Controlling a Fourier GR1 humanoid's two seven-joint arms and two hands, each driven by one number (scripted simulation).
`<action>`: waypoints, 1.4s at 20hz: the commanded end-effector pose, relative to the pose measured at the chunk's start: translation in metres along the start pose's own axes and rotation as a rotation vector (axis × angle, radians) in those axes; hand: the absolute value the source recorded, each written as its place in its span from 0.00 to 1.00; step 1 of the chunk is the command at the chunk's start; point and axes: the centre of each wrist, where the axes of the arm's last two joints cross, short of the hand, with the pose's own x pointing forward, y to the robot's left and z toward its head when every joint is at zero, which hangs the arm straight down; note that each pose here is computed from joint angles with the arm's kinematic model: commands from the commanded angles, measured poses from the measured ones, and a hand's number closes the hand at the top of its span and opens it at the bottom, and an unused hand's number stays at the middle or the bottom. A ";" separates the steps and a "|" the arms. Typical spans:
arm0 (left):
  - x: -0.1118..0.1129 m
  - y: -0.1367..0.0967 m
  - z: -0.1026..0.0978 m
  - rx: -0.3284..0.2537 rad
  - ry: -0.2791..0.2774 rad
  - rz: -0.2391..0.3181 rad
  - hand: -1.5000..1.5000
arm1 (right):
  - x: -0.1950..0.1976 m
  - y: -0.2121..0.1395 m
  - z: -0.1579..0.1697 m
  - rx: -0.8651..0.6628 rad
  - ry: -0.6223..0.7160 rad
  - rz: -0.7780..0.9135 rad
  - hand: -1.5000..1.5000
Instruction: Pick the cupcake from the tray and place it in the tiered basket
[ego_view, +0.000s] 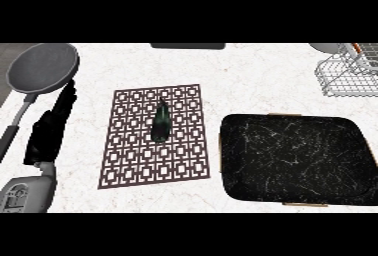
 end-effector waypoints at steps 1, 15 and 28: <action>0.008 -0.008 -0.001 -0.018 -0.008 0.017 0.50 | -0.039 -0.005 -0.013 -0.035 0.038 0.197 1.00; 0.004 -0.019 0.002 -0.013 -0.005 -0.006 0.50 | -0.098 0.021 -0.033 0.132 0.001 0.084 1.00; 0.001 0.003 -0.004 -0.017 -0.015 0.004 0.50 | -0.140 0.028 -0.021 0.276 0.179 -0.167 0.00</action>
